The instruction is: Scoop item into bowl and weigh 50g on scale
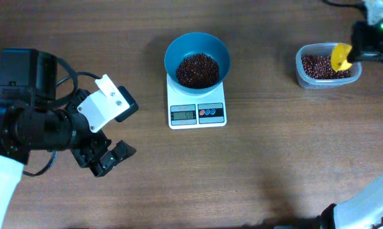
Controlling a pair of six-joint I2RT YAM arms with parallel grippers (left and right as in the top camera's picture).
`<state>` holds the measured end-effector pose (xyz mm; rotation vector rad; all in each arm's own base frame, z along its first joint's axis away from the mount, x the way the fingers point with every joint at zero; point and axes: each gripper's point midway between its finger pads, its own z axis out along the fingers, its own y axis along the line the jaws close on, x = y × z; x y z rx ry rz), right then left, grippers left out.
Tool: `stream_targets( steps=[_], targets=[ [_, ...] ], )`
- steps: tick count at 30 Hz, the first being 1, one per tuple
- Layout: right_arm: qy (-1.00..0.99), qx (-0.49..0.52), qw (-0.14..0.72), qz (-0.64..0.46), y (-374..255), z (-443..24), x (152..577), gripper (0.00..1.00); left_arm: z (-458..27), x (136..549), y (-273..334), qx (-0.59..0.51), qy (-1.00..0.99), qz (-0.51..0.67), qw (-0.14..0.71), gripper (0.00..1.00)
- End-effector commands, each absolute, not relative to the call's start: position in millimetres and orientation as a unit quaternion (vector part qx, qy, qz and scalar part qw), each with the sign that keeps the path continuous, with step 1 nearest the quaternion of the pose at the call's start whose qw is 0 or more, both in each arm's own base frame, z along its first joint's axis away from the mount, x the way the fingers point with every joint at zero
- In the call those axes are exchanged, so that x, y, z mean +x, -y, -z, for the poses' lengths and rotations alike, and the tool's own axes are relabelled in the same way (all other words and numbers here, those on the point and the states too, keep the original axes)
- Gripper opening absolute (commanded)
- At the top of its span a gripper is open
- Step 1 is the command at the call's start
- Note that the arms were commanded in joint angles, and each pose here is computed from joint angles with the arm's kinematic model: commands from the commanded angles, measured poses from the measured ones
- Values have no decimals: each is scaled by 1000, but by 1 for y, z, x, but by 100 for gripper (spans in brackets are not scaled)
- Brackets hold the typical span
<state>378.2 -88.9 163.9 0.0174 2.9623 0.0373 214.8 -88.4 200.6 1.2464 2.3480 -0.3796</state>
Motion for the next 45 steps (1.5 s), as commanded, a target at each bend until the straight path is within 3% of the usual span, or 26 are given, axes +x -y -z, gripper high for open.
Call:
stream_targets(
  steps=[1,3,7,10,13,15,19,21,24,29,35,39,41,42,45],
  targets=[
    [-985,-41,86,144,94,-176,389,4,-203,214,91,458,-847,143,231,99],
    [-981,-54,86,164,89,-178,391,4,-203,214,91,458,-847,144,231,99],
    [-984,44,122,122,79,-185,400,4,-203,214,91,458,-847,143,231,99],
    [-968,79,238,-1,41,-259,426,4,-203,214,91,458,-847,143,231,99],
    [-955,86,285,-13,32,-334,376,4,-203,214,91,458,-847,143,231,99],
    [-959,86,270,-13,28,-347,332,4,-203,214,91,458,-847,143,231,99],
    [-967,94,235,21,36,-347,291,4,-203,214,91,458,-847,143,231,99],
    [-972,84,217,38,40,-336,282,4,-203,214,91,457,-847,143,231,99],
    [-976,75,206,-7,25,-276,290,4,-203,214,91,457,-847,143,231,99],
    [-941,21,195,-276,-64,-169,305,4,-203,214,91,458,-847,143,231,99],
    [-920,136,155,-332,-28,-100,272,4,-203,214,91,457,-847,143,231,99],
    [-903,164,163,-361,-21,-77,259,4,-203,214,91,458,-847,144,231,99],
    [-909,177,140,-350,-21,-67,249,17,-203,214,91,458,-847,144,231,99],
    [-912,180,136,-342,-19,-64,247,33,-203,214,91,458,-847,144,231,99],
    [-927,249,100,-262,4,-45,236,42,-203,214,91,458,-847,143,231,99]
  ],
)
